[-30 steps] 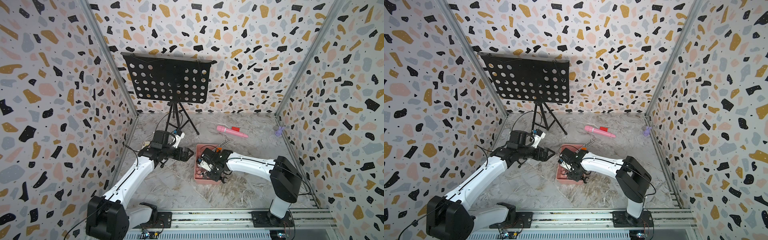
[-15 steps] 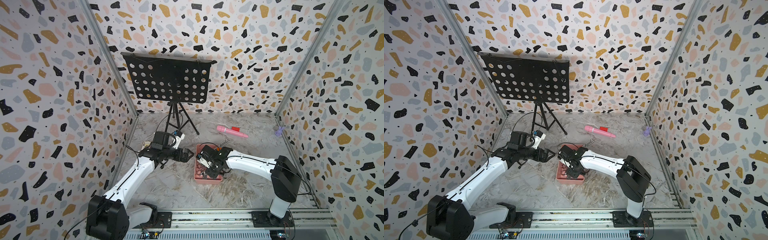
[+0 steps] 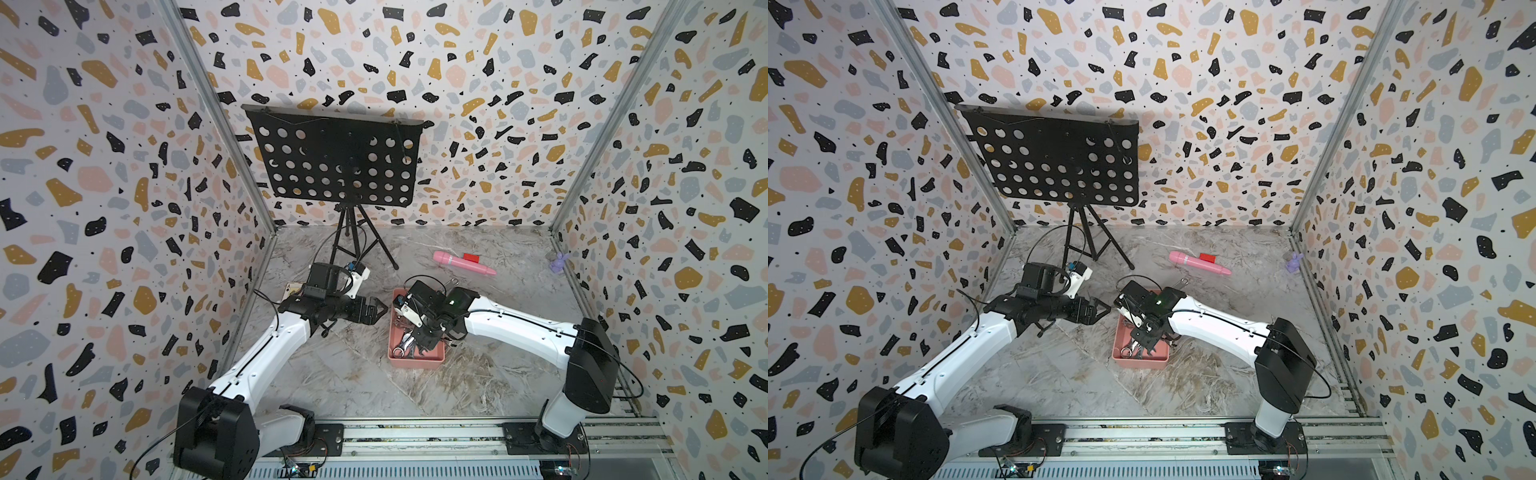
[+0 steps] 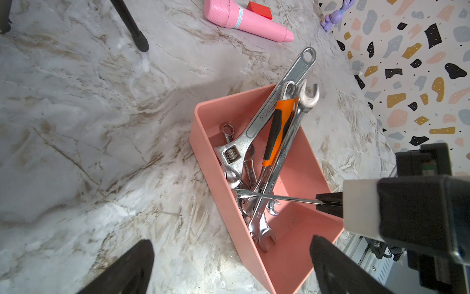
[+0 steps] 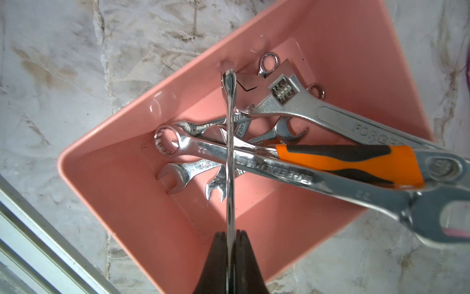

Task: Take out the wrench from the storage box
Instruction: Pick up the wrench from the storage box.

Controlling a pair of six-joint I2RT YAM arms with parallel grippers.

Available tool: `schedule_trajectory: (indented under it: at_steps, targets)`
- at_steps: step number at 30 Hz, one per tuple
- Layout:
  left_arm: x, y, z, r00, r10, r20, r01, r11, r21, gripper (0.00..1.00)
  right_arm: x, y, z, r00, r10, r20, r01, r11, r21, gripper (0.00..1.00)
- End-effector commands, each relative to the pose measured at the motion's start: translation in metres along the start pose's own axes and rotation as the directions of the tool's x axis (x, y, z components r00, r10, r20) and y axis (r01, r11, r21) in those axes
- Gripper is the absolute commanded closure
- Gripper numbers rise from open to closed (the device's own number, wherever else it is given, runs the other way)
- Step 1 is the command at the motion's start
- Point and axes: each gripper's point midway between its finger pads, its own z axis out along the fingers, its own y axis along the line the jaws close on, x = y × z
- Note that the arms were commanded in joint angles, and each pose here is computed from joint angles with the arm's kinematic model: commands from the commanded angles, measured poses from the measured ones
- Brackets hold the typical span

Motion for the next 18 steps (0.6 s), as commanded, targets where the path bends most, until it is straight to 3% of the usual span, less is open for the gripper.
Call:
schedule_trajectory:
  at_steps: [1,18]
  targets:
    - [-0.01,-0.003,-0.005,0.999,0.018,0.034,-0.019,1.0,0.005,0.0,-0.018,-0.006,-0.033,0.995,0.014,0.095,-0.016,1.0,0.02,1.0]
    - [-0.012,-0.001,-0.005,0.999,0.026,0.031,-0.026,1.0,-0.003,0.0,-0.024,-0.028,-0.068,0.983,0.072,0.169,-0.08,0.996,0.041,1.0]
